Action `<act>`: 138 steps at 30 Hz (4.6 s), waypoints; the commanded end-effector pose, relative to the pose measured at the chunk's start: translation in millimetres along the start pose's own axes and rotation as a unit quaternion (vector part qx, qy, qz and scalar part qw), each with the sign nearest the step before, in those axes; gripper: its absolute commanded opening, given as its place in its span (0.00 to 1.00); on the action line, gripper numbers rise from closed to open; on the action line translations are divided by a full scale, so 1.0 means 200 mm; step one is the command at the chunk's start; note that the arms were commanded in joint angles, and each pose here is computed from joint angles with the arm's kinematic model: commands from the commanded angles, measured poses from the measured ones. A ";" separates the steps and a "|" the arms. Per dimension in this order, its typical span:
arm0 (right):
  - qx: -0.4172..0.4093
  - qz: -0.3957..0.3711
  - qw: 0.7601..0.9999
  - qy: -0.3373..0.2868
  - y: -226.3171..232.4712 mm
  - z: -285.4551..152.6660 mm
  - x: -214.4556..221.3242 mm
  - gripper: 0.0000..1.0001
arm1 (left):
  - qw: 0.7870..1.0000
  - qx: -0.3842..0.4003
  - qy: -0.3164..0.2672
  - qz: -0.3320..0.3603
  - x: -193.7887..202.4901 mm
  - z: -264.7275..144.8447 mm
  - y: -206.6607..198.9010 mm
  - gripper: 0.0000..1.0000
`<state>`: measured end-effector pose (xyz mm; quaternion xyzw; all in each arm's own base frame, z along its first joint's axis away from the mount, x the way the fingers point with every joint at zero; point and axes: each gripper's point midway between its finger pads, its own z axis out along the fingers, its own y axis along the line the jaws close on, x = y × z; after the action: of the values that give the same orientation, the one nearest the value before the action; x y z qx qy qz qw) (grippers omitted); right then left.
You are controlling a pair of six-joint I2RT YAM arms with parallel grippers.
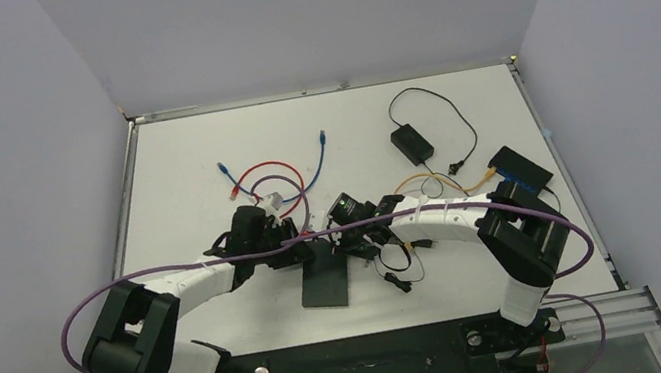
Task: Insert the plug into the switch port
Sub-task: Insert the power into the switch port.
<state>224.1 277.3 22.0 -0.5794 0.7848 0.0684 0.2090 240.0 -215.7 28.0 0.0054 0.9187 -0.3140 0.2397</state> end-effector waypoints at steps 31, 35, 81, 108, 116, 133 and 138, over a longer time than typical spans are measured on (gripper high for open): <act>0.013 -0.103 0.989 -0.108 0.00 -0.07 -0.28 0.00 | 0.998 0.047 0.005 0.044 -0.03 0.03 -0.12 0.39; 0.010 -0.119 0.985 -0.126 0.00 -0.08 -0.32 0.00 | 0.997 0.051 0.010 0.051 -0.02 0.03 -0.13 0.39; 0.024 -0.042 0.927 -0.372 -0.03 -0.37 -0.89 0.00 | 0.991 0.114 0.043 0.050 0.27 -0.02 -0.28 0.38; -0.041 -0.061 0.865 -0.496 0.05 -0.60 -1.21 0.00 | 0.982 0.182 0.046 0.037 0.34 -0.06 -0.42 0.35; -0.060 -0.073 0.841 -0.533 0.09 -0.68 -1.29 0.00 | 0.975 0.213 0.049 0.034 0.35 -0.08 -0.49 0.35; -0.088 -0.084 0.803 -0.583 0.13 -0.81 -1.42 0.00 | 0.967 0.250 0.047 0.032 0.35 -0.11 -0.57 0.35; -0.079 -0.075 0.824 -0.556 0.10 -0.74 -1.34 0.00 | 0.971 0.234 0.035 0.039 0.32 -0.12 -0.56 0.36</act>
<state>230.3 300.4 24.2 -0.5236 0.8012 0.1439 0.2516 233.1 -225.0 28.3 -0.0260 0.8836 -0.3278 0.3334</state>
